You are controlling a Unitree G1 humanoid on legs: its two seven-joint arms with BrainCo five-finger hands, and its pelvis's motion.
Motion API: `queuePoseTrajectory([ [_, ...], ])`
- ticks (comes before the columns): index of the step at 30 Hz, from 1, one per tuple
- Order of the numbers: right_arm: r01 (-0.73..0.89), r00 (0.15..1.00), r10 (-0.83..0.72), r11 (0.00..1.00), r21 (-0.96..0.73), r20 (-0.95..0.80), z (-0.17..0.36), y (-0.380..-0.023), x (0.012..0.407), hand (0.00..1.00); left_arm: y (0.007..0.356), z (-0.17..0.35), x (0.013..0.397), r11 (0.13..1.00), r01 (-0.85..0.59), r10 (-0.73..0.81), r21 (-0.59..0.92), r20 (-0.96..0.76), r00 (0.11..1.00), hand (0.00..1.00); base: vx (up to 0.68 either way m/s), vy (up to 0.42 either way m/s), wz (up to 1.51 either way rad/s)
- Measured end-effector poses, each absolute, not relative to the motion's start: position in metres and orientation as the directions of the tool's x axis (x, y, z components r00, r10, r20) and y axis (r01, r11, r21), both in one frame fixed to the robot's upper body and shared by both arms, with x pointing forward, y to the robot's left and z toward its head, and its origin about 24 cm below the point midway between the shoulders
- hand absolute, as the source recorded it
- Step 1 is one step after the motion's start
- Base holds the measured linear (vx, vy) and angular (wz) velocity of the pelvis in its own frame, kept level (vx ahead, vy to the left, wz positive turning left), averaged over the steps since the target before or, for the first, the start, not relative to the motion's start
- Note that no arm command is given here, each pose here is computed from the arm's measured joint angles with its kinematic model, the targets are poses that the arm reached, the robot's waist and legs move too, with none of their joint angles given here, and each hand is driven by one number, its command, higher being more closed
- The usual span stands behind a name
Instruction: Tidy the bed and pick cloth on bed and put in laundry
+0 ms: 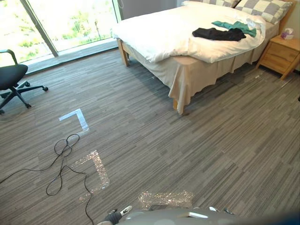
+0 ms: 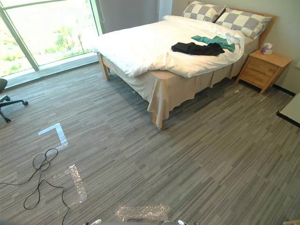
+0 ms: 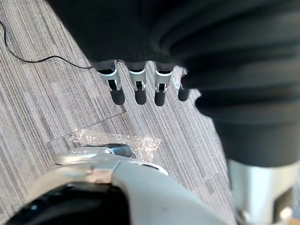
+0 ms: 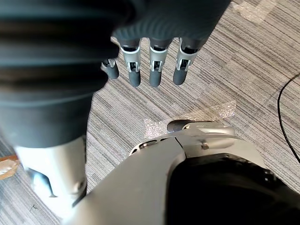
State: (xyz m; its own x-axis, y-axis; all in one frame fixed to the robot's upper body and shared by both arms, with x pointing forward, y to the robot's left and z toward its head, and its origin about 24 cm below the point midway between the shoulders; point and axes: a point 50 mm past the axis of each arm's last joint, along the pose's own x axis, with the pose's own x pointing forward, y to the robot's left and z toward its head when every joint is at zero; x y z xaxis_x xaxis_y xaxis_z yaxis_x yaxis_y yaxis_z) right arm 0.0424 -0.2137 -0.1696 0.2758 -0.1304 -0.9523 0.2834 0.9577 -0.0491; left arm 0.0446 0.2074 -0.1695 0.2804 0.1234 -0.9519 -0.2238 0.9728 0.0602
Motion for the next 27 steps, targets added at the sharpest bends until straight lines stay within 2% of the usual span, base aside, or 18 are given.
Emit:
queuePoseTrajectory([
  [17, 0.291, 0.310, -0.125, 0.956, -0.031, -0.942, -0.169, -0.210, 0.050, 0.00, 0.210, -0.168, 0.048, 0.991, -0.101, 0.114, 0.087, -0.947, 0.299, 0.00, 0.05, -0.001, -0.04],
  [19, 0.300, 0.329, -0.140, 0.953, -0.037, -0.934, -0.168, -0.211, 0.054, 0.00, 0.210, -0.168, 0.053, 0.991, -0.099, 0.112, 0.085, -0.944, 0.310, 0.00, -0.05, -0.007, -0.11],
  [23, 0.371, 0.436, -0.148, 0.928, 0.028, -0.888, -0.162, -0.205, 0.081, 0.00, 0.220, -0.161, 0.079, 0.990, -0.084, 0.135, 0.111, -0.917, 0.375, 0.00, -0.08, 0.013, -0.20],
  [27, 0.411, 0.440, -0.133, 0.909, 0.067, -0.888, -0.163, -0.195, 0.084, 0.00, 0.231, -0.158, 0.085, 0.983, -0.090, 0.182, 0.160, -0.910, 0.373, 0.00, 0.03, 0.006, -0.26],
])
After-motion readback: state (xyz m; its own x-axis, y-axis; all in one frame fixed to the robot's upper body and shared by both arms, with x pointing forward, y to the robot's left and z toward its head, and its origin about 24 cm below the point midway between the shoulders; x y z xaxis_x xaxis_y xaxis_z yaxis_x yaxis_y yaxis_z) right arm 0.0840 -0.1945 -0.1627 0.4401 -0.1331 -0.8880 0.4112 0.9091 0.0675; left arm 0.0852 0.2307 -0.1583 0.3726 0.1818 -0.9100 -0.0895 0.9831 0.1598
